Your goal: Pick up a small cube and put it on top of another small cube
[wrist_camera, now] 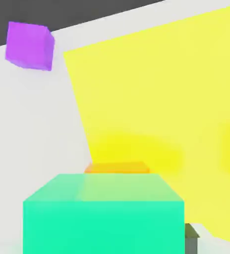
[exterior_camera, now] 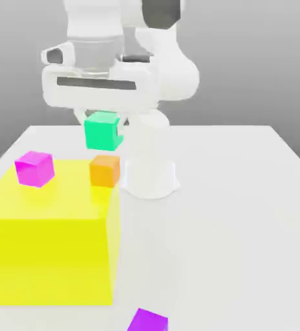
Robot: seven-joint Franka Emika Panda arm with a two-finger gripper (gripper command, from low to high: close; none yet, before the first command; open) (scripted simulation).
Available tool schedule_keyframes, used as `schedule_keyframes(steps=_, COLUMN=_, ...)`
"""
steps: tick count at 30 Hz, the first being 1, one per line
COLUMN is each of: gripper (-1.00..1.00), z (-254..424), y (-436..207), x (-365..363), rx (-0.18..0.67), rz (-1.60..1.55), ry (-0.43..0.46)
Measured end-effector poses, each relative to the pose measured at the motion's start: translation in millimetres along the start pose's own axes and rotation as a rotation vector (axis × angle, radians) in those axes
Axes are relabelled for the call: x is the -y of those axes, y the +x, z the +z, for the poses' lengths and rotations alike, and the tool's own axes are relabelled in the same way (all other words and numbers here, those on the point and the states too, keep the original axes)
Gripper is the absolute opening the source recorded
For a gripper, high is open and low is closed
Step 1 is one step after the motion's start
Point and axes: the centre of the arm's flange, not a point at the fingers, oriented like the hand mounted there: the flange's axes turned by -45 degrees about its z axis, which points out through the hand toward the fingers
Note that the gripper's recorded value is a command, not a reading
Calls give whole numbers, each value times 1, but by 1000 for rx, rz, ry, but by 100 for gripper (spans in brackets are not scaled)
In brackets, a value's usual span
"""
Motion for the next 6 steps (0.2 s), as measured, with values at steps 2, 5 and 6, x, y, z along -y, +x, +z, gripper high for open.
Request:
schedule_keyframes(steps=2, gripper=100, z=0, y=0, x=0, rx=0, rz=0, ry=0)
schedule_keyframes(steps=5, gripper=100, z=5, y=-1, x=0, rx=0, rz=0, ry=-3)
schedule_keyframes(steps=6, gripper=100, z=1, y=0, x=0, rx=0, rz=0, ry=-4)
